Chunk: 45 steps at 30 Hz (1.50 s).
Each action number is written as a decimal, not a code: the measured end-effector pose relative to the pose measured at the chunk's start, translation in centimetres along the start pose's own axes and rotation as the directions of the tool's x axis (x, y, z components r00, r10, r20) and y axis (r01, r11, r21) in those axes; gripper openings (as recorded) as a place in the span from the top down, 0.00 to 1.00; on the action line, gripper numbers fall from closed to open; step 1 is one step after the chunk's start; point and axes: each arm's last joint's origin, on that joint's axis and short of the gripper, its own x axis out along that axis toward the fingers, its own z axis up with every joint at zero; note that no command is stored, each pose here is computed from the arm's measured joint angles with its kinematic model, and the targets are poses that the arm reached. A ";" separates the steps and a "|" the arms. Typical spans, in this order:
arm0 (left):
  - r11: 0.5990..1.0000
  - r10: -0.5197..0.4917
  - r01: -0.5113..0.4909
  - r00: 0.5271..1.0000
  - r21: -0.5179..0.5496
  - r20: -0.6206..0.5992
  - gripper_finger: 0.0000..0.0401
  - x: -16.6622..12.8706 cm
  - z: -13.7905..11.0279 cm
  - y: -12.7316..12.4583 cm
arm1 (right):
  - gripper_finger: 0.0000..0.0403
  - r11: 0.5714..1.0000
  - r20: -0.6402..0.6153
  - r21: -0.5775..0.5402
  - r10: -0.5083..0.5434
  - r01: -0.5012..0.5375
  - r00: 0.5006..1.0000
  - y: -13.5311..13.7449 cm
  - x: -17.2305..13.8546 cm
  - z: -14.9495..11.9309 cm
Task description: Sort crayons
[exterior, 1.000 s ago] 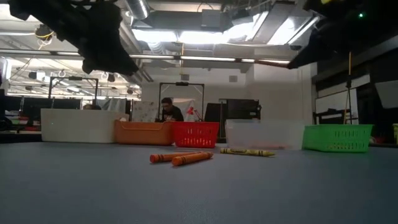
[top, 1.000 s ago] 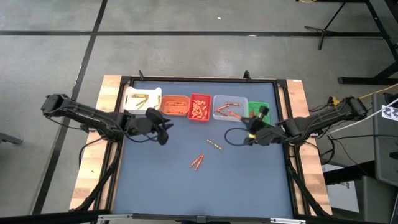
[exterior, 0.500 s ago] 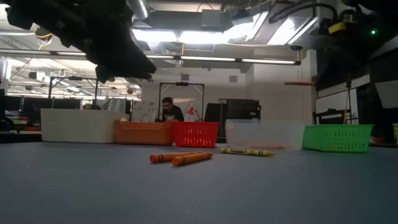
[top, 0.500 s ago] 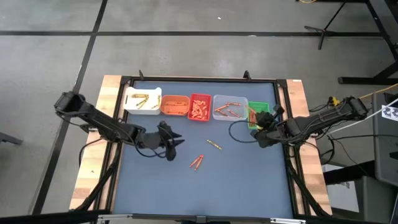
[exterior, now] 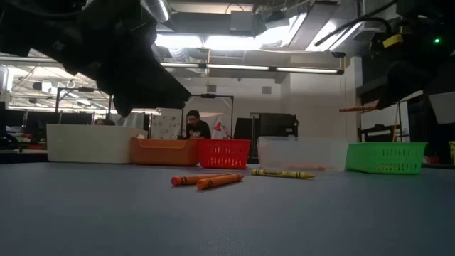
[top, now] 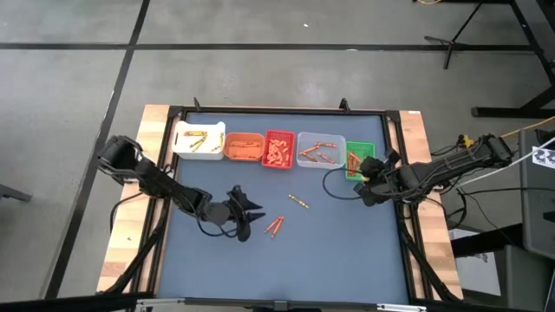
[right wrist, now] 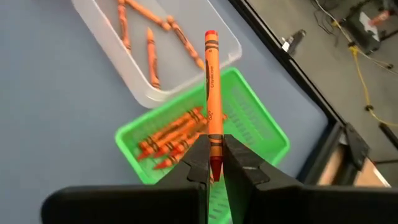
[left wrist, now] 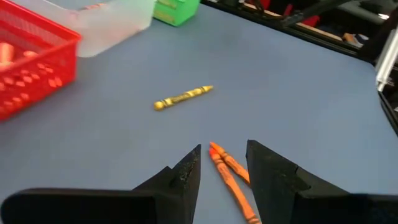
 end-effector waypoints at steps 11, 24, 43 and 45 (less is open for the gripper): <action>0.997 -0.076 0.077 0.996 -0.020 0.038 0.72 1.1 -1.7 -1.8 | 0.94 0.999 -0.054 0.006 -0.034 0.034 0.998 -0.5 0.0 -0.5; 0.994 -0.091 0.090 0.996 0.069 0.001 0.72 2.7 -3.1 -3.7 | 0.94 0.999 -0.053 0.006 -0.035 0.035 0.998 -0.5 0.0 -0.5; 0.992 -0.053 0.059 0.997 0.114 -0.053 0.72 3.1 -3.9 -3.5 | 0.68 0.999 -0.052 0.007 -0.034 0.034 0.998 -0.5 0.0 -0.5; 0.991 -0.049 0.056 0.997 0.120 -0.059 0.72 3.1 -4.0 -3.5 | 0.66 0.999 -0.051 0.009 -0.032 0.033 0.998 -0.5 0.0 -0.5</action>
